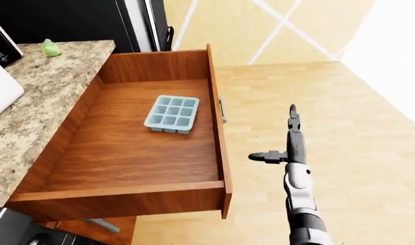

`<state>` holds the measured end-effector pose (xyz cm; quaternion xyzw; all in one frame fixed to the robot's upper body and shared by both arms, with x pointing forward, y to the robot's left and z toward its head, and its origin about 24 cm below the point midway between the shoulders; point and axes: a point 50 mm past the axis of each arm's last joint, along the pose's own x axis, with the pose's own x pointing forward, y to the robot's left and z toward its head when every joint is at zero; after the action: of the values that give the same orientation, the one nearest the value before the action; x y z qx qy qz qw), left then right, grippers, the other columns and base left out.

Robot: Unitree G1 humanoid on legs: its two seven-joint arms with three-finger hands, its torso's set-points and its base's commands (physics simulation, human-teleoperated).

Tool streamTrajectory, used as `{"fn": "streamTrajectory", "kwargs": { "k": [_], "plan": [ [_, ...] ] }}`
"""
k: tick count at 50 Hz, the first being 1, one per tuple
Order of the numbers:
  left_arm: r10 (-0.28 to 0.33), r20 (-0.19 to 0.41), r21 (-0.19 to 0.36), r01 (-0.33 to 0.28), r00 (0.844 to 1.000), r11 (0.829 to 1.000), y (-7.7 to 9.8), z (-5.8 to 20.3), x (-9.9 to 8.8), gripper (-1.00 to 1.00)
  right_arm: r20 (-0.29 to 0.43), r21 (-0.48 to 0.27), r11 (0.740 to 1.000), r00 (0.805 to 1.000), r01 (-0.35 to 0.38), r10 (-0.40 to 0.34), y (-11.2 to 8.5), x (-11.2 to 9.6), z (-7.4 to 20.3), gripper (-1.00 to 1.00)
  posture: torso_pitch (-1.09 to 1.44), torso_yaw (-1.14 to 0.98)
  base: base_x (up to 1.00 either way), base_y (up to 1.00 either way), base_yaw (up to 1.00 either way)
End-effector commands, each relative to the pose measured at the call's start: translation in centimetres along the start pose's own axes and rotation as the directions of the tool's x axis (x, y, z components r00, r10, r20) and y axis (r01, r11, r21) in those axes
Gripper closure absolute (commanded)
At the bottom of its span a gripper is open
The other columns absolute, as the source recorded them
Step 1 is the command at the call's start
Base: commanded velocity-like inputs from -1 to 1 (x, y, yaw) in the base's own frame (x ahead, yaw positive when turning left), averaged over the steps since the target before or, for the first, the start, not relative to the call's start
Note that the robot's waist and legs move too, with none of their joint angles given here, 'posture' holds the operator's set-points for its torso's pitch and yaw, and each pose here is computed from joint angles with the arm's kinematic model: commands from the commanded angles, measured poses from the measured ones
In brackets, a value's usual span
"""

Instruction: Close the right drawer.

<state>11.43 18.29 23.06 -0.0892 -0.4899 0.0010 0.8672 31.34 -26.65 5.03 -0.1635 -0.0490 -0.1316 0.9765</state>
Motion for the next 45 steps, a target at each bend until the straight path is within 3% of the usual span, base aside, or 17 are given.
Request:
{"fn": "streamTrajectory", "kwargs": {
  "k": [1,10,27,45],
  "plan": [
    [-0.017,0.049,-0.005,0.017,0.999,1.000,-0.2,0.8,0.2,-1.00,0.131,0.016,1.000,0.991,0.027,-0.029,-0.4,1.0,1.9,-1.00,0.00,0.00,0.00,0.00,0.00],
    [-0.016,0.050,-0.004,0.016,0.999,1.000,-0.2,0.8,0.3,-1.00,0.095,-0.004,0.998,0.994,-0.057,0.057,2.7,1.3,1.0,-1.00,0.00,0.00,0.00,0.00,0.00],
    [-0.015,0.051,-0.003,0.015,0.999,1.000,-0.1,0.9,0.2,-1.00,0.108,-0.051,0.978,0.973,-0.200,0.204,6.4,0.7,1.2,-1.00,0.00,0.00,0.00,0.00,0.00],
    [-0.015,0.049,-0.005,0.015,0.999,1.000,-0.2,0.9,0.2,-1.00,0.106,-0.075,0.929,0.923,-0.363,0.370,10.6,-0.1,1.7,-1.00,0.00,0.00,0.00,0.00,0.00]
  ]
}}
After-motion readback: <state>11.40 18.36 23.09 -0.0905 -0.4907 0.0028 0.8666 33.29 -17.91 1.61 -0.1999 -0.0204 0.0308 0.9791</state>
